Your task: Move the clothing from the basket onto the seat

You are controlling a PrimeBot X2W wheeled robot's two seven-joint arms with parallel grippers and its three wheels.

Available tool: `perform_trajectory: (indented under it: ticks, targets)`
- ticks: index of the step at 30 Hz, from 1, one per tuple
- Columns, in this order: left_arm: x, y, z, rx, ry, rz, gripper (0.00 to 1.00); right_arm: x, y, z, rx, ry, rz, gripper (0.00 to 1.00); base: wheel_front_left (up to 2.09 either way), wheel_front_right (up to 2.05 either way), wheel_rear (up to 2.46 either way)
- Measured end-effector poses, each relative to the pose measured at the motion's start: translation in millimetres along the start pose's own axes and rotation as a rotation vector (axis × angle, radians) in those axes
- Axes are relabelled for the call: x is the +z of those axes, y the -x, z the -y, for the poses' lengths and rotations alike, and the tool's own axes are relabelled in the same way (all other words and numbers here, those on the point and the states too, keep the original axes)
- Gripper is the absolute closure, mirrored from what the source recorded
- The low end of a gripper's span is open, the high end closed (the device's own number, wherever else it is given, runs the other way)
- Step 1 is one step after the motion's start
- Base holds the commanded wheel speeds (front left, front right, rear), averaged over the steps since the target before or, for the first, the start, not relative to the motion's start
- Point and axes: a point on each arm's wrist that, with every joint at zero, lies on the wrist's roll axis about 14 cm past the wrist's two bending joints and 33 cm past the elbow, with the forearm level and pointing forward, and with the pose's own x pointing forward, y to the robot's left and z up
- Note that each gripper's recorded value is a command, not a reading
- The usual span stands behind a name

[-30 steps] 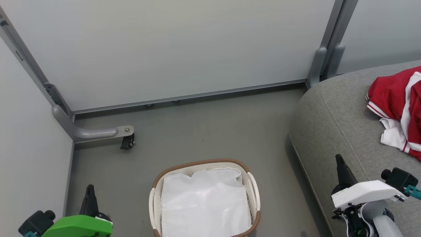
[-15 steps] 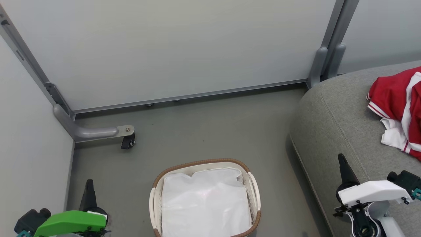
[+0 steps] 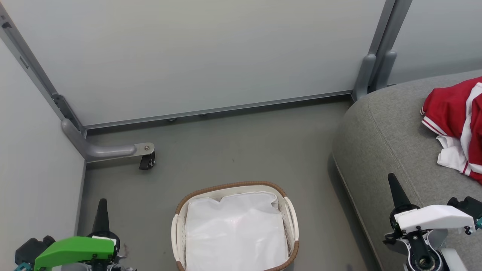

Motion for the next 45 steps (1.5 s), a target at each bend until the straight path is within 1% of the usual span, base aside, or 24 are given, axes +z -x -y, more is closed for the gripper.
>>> perform_trajectory:
  ticks: [21, 45]
  targets:
    - [6, -4, 15, -0.046, 0.180, -0.002, 1.00, 3, -1, -7, 0.027, -0.192, -0.008, 1.00, 0.00, 0.00, 0.00]
    - [12, -8, 31, -0.107, 0.346, -0.013, 1.00, 6, 0, -15, 0.063, -0.374, -0.019, 1.00, 0.00, 0.00, 0.00]
